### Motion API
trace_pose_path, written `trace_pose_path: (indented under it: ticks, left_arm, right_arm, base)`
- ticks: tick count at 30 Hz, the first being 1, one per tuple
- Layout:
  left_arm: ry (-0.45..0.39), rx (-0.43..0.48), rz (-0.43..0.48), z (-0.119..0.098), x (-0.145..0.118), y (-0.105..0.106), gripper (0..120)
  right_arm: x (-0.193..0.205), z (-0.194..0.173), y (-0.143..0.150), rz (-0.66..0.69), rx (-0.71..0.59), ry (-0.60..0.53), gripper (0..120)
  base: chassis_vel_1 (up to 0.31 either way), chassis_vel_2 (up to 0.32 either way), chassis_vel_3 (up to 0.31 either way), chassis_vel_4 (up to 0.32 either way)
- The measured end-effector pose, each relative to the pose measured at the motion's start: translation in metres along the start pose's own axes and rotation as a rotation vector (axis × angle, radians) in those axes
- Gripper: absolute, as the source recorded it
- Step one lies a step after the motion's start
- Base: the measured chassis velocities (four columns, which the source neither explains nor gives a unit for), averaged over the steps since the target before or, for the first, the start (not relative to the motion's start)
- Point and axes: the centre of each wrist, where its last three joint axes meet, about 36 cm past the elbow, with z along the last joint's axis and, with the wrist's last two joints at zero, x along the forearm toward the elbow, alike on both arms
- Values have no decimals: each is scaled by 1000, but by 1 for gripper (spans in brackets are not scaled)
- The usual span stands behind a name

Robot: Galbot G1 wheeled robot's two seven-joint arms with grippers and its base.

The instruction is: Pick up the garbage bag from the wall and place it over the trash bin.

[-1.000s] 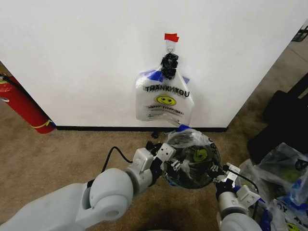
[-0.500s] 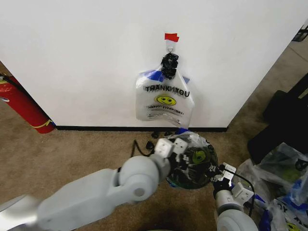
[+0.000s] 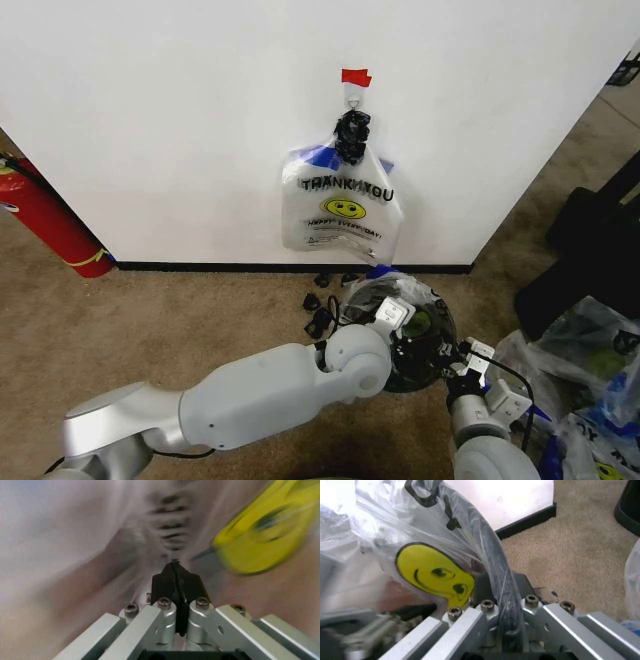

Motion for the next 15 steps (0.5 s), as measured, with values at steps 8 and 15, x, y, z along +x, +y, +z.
trace_pose_path:
  ticks: [8, 15]
  left_arm:
    - [65, -12, -51, 17, -34, -6, 0]
    - [97, -107, -79, 30, -49, -15, 0]
  right_arm:
    - [1, -4, 0, -14, -1, -7, 0]
    - [2, -2, 1, -21, 5, -4, 0]
  base:
    - [0, 0, 0, 0]
    - [0, 0, 0, 0]
